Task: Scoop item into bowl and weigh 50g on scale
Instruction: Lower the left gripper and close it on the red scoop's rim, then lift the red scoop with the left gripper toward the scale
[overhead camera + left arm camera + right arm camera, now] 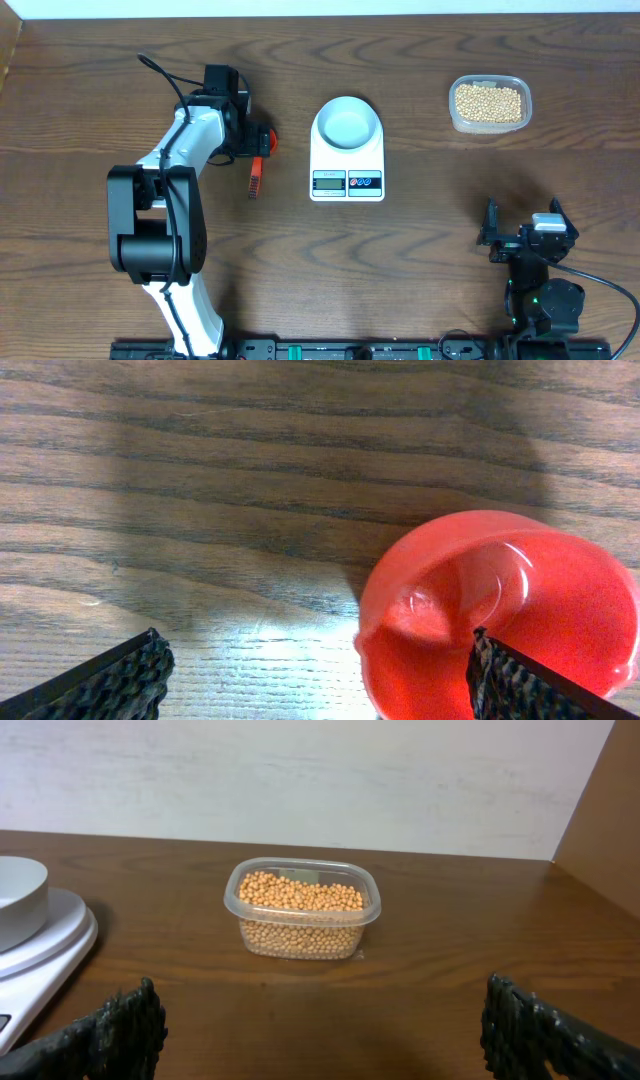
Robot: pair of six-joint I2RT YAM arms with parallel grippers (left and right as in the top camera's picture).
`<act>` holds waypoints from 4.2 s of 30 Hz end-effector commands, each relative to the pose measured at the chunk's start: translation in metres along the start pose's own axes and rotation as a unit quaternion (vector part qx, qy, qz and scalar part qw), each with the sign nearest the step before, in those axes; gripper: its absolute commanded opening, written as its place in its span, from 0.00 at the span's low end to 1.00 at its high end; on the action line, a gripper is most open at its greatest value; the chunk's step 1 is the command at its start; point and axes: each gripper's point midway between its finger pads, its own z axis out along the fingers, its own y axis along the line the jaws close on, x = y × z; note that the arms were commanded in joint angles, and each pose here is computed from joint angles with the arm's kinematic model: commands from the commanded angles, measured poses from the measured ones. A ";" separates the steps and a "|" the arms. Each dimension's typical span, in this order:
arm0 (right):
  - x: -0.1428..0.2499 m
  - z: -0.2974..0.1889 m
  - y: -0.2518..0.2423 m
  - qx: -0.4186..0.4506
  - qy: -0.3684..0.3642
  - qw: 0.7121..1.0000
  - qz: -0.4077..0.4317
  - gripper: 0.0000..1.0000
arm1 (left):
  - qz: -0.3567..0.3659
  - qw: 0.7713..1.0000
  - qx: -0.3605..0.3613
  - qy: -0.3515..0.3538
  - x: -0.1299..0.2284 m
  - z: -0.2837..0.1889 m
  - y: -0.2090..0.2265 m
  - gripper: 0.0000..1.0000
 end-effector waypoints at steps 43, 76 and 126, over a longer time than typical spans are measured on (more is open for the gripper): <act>0.000 0.000 -0.001 0.002 -0.001 1.000 -0.004 0.99 | 0.002 1.000 -0.007 0.013 0.009 0.006 0.003 0.31; 0.000 0.000 -0.001 0.002 -0.001 1.000 -0.004 0.99 | 0.003 1.000 -0.005 -0.030 -0.012 -0.022 0.002 0.07; 0.000 0.000 -0.001 0.002 -0.001 1.000 -0.004 0.99 | -0.552 0.811 0.164 0.106 0.065 -0.187 -0.066 0.07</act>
